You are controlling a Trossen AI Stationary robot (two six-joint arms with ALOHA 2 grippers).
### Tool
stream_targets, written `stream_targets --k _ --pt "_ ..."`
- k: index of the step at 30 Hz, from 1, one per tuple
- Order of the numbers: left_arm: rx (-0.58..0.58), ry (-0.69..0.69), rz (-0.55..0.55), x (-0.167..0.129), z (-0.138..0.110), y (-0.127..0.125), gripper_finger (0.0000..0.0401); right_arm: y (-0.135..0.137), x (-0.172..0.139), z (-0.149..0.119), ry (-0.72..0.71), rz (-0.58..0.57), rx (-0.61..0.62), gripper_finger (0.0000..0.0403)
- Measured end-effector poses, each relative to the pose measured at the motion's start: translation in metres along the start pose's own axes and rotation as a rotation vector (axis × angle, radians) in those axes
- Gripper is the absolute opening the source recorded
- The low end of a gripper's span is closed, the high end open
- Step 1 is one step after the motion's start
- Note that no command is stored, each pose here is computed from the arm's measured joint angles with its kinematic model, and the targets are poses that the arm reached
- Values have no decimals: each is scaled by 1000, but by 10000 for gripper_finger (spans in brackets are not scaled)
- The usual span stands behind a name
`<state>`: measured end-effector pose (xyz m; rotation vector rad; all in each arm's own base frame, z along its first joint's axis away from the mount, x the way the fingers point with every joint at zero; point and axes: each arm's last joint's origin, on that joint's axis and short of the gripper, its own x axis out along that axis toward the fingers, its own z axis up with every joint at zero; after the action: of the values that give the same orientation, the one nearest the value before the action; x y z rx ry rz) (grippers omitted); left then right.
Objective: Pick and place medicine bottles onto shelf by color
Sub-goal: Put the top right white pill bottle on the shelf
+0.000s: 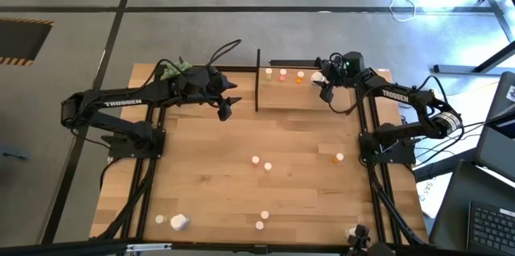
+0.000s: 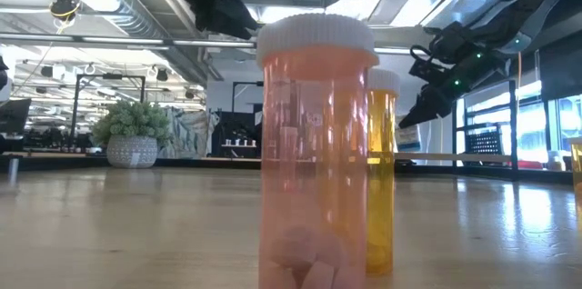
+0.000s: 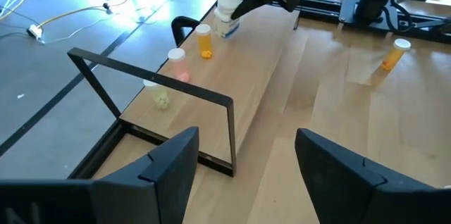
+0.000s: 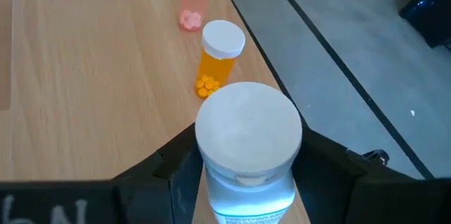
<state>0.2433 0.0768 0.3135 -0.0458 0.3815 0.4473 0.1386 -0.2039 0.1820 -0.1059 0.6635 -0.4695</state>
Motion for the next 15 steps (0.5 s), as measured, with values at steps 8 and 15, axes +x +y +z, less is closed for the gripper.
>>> stream_targets --k 8,15 --pt "-4 0 0 0 0 0 230 -1 0 0 44 -76 -4 197" --pt "-73 1 1 0 0 0 230 0 0 0 20 -29 -4 198"
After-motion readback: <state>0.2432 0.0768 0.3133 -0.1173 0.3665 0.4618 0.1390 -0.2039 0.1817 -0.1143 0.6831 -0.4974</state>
